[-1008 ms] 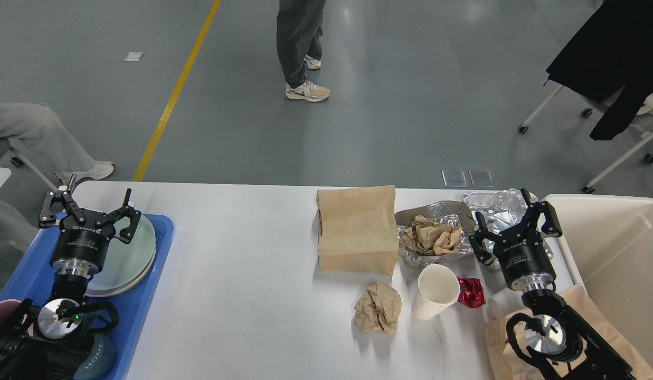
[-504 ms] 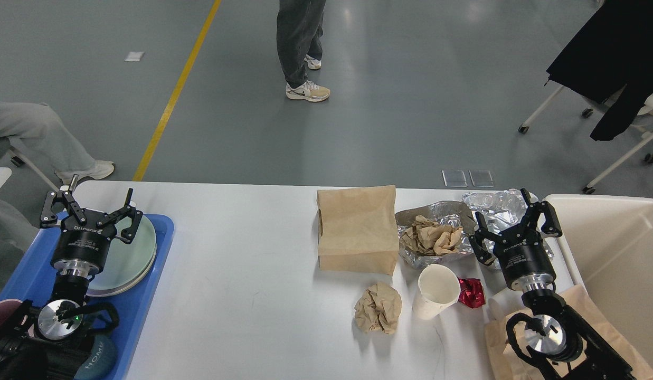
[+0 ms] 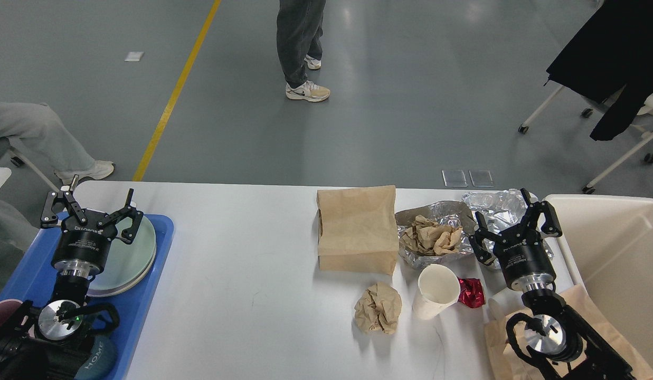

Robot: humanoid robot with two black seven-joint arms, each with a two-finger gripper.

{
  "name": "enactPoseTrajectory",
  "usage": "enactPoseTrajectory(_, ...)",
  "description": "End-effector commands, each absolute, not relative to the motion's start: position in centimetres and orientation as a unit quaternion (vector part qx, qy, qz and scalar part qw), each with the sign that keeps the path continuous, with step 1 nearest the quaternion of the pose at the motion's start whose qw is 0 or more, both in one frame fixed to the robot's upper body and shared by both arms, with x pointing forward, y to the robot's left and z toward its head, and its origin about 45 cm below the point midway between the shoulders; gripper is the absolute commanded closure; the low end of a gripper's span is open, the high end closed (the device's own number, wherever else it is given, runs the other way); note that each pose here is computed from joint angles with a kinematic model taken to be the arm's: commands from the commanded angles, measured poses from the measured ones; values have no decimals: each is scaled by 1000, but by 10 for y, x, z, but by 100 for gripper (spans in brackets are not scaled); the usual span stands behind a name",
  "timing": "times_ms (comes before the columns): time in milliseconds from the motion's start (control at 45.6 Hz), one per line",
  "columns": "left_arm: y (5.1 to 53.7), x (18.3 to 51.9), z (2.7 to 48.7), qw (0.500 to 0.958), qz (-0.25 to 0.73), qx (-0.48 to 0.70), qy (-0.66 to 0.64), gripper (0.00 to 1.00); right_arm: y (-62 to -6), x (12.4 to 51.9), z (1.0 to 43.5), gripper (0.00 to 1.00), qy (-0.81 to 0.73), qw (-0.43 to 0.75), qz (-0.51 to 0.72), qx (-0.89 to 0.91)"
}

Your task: Tidy desktop

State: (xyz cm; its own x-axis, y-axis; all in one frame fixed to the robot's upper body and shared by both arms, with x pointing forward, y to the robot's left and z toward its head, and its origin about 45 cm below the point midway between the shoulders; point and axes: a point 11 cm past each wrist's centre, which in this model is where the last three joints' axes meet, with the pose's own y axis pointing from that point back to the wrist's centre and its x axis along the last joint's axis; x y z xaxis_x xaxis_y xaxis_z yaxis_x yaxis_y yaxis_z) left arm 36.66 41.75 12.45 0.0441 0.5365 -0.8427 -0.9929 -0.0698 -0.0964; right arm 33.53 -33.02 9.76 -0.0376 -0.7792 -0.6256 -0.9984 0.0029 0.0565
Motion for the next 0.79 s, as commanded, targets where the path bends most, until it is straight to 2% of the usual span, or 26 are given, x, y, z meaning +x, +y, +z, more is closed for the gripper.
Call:
enactPoseTrajectory(0, 417, 367, 125, 613, 624, -382, 298, 4, -330, 335, 98, 0, 674, 217, 253, -659)
enactPoseTrajectory(351, 418, 367, 125, 613, 624, -383, 299, 4, -327, 341, 100, 0, 661, 198, 257, -676)
enactPoseTrajectory(767, 417, 367, 125, 613, 624, -382, 298, 4, -352, 384, 144, 0, 661, 220, 256, -671)
